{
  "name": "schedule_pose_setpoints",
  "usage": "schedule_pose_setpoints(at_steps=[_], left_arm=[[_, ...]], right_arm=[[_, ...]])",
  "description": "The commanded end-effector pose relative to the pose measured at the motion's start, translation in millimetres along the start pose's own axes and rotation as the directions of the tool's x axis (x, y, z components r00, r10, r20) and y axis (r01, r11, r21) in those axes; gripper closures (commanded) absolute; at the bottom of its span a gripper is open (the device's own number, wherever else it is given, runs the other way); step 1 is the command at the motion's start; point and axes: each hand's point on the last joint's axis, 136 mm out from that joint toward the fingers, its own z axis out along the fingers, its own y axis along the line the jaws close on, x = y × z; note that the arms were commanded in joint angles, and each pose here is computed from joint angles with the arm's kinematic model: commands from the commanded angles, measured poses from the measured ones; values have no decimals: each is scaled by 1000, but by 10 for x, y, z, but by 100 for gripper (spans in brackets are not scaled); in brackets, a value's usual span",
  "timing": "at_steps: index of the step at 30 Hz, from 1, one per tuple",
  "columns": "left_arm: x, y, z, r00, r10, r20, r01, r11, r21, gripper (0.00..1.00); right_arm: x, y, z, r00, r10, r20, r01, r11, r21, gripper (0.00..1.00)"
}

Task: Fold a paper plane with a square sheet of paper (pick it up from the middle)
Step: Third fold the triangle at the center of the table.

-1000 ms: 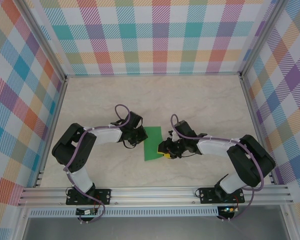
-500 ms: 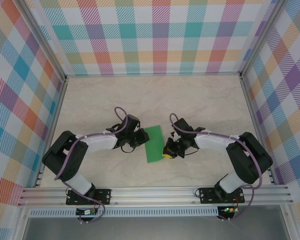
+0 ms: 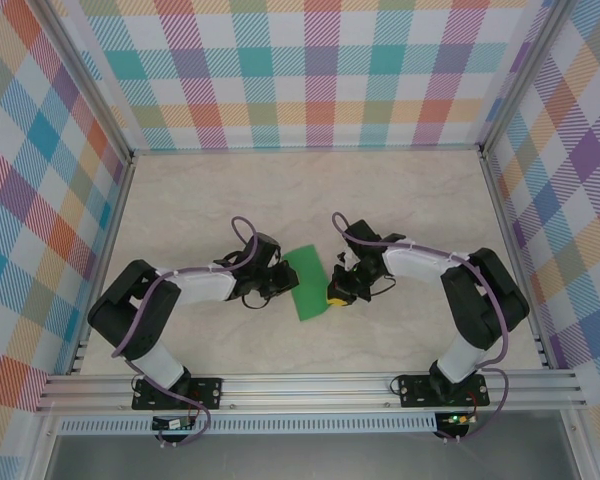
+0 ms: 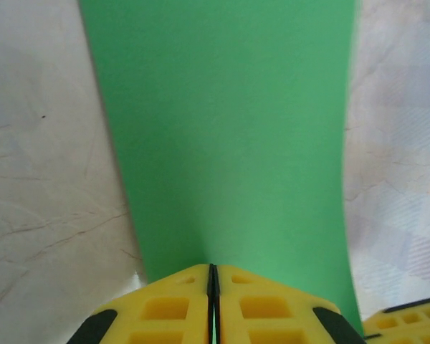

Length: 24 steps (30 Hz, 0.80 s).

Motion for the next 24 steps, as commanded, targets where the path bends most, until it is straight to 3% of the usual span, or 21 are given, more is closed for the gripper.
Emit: schedule_pose_setpoints(at_steps=[1,14,19,24], left_arm=[[31,45,94,1000,27,-14,-27,999,-31,91],[67,176,178,999,15,-41,-19,996,-87,93],[-22,-21,94,999,36,-23,-37,998,-50,91],[-308,-288,-82,995,61,74,-60,998,-15,89]], right_arm=[[48,54,-6,1000,11,-26,-12,999,-31,97],[-79,339,11,1000,19,-17,-21,989,-144,97],[-156,431,140,1000,-3,-4,3,990,-140,97],[-265,466,255,999,0,33,5,989,-145,97]])
